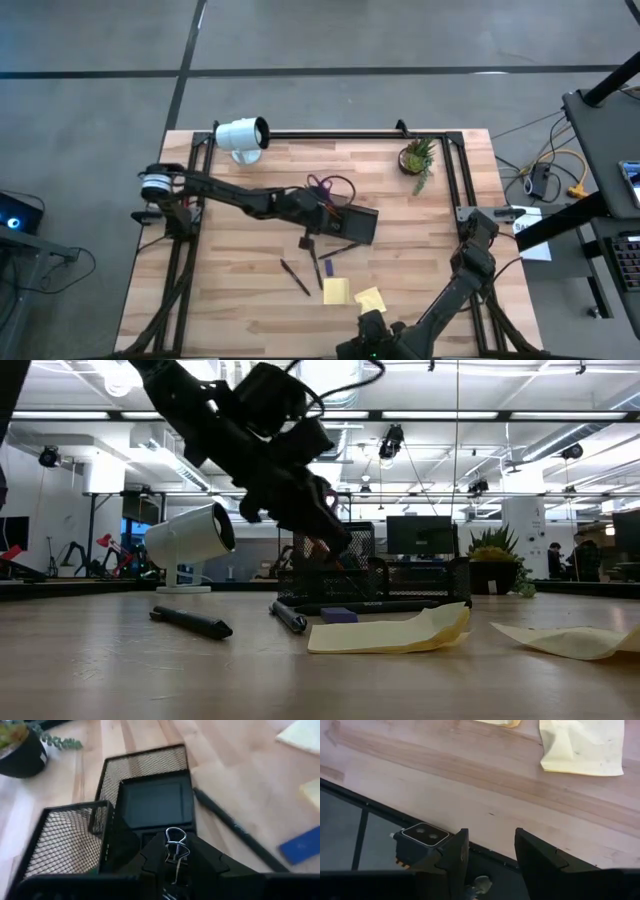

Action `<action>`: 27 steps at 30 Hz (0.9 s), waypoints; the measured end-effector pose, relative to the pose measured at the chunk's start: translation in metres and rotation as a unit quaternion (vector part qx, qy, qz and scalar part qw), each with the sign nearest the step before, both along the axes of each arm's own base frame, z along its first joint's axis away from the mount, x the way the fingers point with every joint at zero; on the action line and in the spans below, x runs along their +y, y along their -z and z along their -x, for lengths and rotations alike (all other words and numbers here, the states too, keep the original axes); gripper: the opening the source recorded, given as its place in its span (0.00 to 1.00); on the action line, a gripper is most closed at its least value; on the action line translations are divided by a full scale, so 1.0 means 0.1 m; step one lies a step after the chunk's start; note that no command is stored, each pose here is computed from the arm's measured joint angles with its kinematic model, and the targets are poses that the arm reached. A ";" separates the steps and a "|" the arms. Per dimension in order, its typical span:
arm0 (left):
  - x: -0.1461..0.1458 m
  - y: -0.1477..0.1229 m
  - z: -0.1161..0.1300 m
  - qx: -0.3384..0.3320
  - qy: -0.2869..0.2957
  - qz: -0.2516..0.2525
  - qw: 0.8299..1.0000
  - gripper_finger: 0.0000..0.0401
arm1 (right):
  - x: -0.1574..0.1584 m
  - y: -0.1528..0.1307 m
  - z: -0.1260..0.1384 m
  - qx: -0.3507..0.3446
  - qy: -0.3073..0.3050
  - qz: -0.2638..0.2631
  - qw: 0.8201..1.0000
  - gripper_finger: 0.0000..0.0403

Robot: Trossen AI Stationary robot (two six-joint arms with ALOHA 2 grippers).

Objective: Pick and place office supplies into organizer
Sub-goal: Put the black binder clip into the black desk organizer, then put the right black pen into the black desk organizer

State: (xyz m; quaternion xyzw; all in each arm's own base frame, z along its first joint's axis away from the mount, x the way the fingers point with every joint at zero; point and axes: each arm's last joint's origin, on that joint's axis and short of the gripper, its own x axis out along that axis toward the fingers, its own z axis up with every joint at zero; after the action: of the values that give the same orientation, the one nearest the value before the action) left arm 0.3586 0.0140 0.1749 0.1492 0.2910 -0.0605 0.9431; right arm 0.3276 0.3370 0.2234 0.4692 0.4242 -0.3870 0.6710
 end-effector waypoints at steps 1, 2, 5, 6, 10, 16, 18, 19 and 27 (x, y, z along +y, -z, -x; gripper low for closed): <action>0.00 0.02 -0.01 0.009 -0.004 -0.004 1.000 0.13 | 0.00 0.00 0.00 0.000 0.000 0.000 1.000 0.37; 0.01 0.03 -0.02 0.016 -0.008 -0.005 1.000 0.13 | 0.00 0.00 0.00 0.000 0.000 0.000 1.000 0.37; 0.01 0.05 -0.03 0.022 -0.016 -0.011 1.000 0.16 | 0.00 0.00 0.00 0.000 -0.001 0.001 1.000 0.37; 0.02 0.06 -0.02 0.025 -0.020 -0.014 0.999 0.17 | 0.00 0.00 0.00 0.001 -0.002 0.002 1.000 0.37; 0.03 0.09 0.01 0.042 -0.042 -0.030 0.998 0.20 | -0.01 0.00 0.01 0.003 -0.004 0.005 1.000 0.37; 0.00 0.02 0.05 0.049 -0.056 -0.006 0.997 0.26 | -0.02 0.00 0.02 0.008 -0.005 0.013 1.000 0.37; -0.04 -0.06 0.07 0.042 -0.050 -0.003 0.998 0.28 | -0.02 0.00 0.02 0.009 -0.006 0.014 1.000 0.37; -0.07 -0.13 0.09 0.032 -0.045 -0.003 0.998 0.28 | -0.02 0.00 0.02 0.009 -0.008 0.014 1.000 0.37; -0.25 -0.75 0.34 -0.059 0.039 0.036 0.997 0.29 | -0.08 0.00 -0.04 0.018 -0.074 0.045 0.996 0.37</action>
State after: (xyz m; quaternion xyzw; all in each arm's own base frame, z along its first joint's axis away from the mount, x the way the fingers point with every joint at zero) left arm 0.3245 -0.0110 0.2500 0.1300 0.2267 -0.0986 0.9602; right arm 0.3318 0.3291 0.2232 0.3991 0.4518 -0.3630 0.7106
